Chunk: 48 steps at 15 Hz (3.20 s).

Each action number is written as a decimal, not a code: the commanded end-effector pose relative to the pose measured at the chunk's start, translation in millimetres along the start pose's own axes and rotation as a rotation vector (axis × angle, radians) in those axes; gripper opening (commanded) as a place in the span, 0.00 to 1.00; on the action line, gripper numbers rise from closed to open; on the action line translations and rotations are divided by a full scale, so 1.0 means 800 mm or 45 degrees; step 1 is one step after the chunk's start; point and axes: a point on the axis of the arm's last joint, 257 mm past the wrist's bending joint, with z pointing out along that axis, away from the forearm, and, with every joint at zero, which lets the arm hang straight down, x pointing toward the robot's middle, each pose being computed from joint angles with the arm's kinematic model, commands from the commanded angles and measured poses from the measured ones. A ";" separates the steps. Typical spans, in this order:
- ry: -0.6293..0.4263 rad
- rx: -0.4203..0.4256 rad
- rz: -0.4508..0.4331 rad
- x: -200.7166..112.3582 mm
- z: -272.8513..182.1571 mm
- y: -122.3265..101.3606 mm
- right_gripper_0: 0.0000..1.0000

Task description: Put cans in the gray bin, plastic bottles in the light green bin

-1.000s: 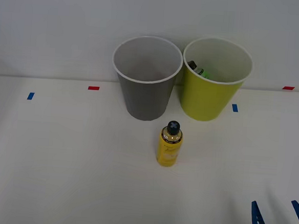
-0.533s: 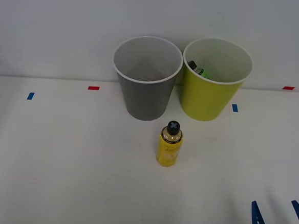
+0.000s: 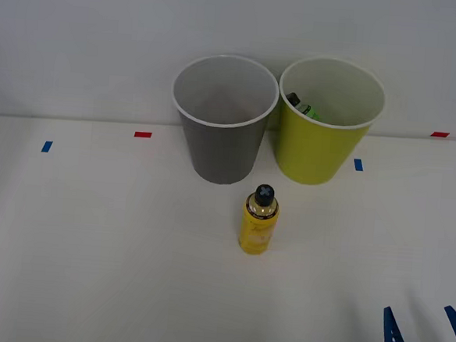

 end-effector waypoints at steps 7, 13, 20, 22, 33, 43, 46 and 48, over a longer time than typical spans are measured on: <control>0.000 0.000 0.000 0.000 0.000 0.000 1.00; 0.000 0.000 0.000 0.000 0.000 0.000 1.00; 0.000 0.000 0.000 0.000 0.000 0.000 1.00; 0.000 0.000 0.000 0.000 0.000 0.000 1.00; 0.005 -0.030 0.030 0.011 -0.003 0.016 1.00; -0.031 -0.173 -0.160 0.014 0.008 0.080 1.00; -0.058 -0.251 -0.106 0.013 0.020 0.110 1.00; -0.097 -0.292 -0.043 0.007 0.040 0.129 1.00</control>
